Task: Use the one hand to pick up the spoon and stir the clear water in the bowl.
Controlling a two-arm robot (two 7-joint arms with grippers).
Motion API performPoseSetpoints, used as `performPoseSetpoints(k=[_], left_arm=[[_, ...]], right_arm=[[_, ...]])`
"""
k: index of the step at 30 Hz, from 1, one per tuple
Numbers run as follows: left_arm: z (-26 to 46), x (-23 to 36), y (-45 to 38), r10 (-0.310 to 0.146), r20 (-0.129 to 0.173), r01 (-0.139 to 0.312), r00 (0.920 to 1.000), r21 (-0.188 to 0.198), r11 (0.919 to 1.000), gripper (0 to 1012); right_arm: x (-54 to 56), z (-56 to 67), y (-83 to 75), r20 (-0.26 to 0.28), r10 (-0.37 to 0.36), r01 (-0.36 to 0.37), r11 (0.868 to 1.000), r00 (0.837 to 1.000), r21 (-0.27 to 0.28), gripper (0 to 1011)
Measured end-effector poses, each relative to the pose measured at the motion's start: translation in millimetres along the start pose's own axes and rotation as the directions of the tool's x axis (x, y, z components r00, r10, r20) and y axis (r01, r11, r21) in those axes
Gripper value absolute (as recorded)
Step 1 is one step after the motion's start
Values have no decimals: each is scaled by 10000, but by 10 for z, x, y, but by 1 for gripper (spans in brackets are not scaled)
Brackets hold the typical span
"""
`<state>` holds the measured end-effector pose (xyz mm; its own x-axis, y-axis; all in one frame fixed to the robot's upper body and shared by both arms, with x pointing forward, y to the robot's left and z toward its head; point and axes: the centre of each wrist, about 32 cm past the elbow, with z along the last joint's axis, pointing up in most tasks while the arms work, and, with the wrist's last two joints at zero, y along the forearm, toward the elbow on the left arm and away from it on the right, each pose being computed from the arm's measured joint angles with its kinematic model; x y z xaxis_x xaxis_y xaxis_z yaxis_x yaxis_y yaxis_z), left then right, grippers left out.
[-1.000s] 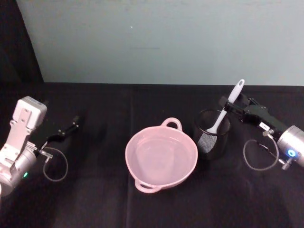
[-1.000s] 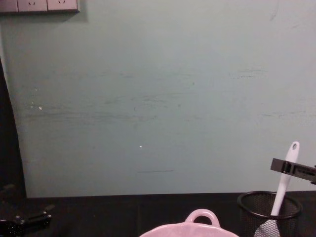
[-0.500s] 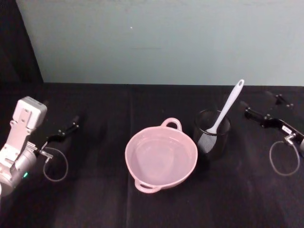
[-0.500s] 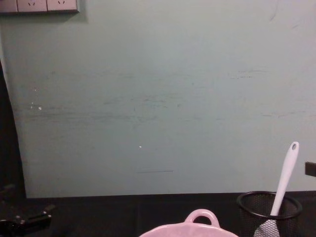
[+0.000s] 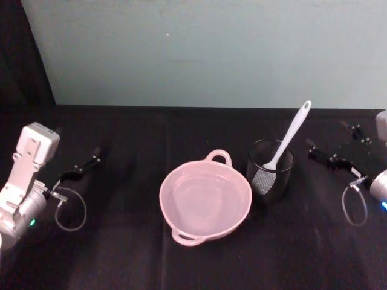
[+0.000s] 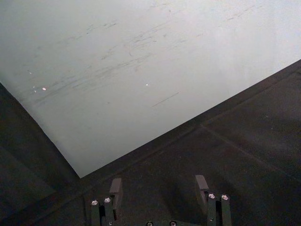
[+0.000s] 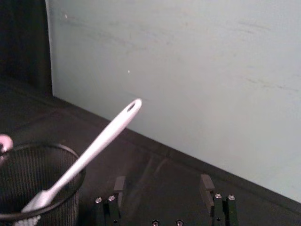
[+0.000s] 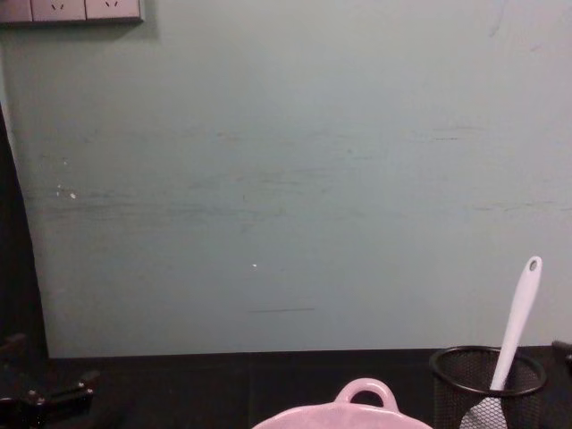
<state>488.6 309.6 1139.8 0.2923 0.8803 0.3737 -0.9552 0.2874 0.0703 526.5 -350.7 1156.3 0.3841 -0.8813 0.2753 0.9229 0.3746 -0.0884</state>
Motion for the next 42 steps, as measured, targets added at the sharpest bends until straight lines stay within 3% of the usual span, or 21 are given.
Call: performPoseSetpoints(k=[6, 42], left_arm=[[0, 0, 0, 1, 1, -1, 10000, 0, 10000, 1005], [0, 0, 0, 1, 1, -1, 10000, 0, 10000, 1005]], right_arm=[[-51, -43, 19, 122, -60, 63, 9996, 9999, -288, 1003], [-47, -45, 18, 102, -55, 57, 9997, 9999, -257, 1003]])
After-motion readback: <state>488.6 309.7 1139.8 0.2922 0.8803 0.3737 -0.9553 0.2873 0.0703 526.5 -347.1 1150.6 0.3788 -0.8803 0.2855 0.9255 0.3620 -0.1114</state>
